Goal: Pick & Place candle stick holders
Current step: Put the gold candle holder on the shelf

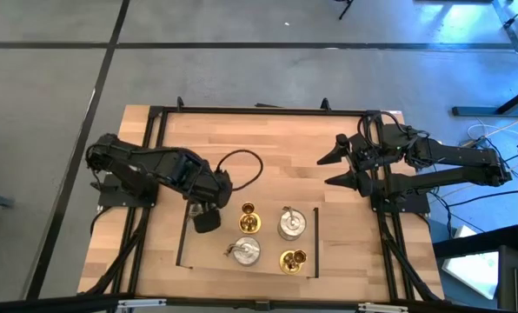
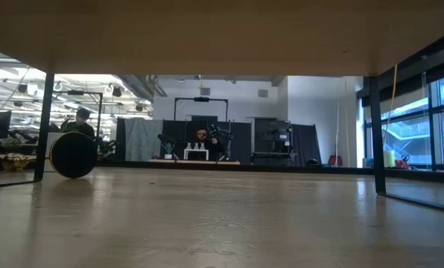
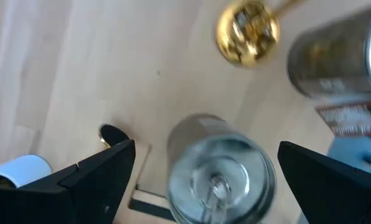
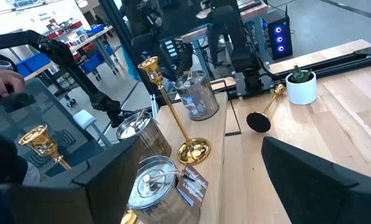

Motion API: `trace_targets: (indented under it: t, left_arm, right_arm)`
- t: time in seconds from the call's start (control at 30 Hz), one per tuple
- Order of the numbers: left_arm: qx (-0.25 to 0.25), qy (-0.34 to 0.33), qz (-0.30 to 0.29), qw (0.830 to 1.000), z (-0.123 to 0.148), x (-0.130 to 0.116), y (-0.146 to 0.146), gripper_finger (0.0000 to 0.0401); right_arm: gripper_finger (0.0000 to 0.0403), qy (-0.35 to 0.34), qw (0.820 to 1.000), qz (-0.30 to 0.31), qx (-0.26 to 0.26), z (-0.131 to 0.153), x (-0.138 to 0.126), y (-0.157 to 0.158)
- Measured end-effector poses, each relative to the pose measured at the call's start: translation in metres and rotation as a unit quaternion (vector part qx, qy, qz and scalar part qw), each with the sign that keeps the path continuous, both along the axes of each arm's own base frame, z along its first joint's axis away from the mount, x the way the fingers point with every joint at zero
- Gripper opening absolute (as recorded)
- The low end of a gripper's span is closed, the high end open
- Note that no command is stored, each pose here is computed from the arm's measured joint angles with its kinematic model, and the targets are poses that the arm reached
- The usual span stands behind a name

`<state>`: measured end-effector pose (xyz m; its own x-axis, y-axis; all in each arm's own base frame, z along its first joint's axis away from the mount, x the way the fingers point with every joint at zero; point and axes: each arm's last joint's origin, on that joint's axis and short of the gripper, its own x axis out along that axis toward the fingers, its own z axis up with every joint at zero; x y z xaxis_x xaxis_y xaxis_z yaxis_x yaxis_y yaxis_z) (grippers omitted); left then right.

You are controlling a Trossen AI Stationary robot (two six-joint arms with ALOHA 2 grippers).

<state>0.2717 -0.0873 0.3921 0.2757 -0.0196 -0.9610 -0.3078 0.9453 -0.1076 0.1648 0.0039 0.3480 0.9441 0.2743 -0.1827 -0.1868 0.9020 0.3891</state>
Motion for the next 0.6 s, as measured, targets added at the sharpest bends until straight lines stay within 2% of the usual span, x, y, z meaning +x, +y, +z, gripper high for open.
trace_targets:
  t: [0.33,0.6]
  left_arm:
    - [0.039,-0.059,0.077,0.995,0.022,0.003,0.023,0.0391]
    - [0.102,-0.11,0.16,0.976,0.036,0.003,0.043,0.0391]
  right_arm:
    - [0.0338,0.0,1.0,-0.002,0.0,0.0,0.0,0.0]
    - [0.0338,0.0,1.0,-0.002,0.002,0.0,0.0,0.0]
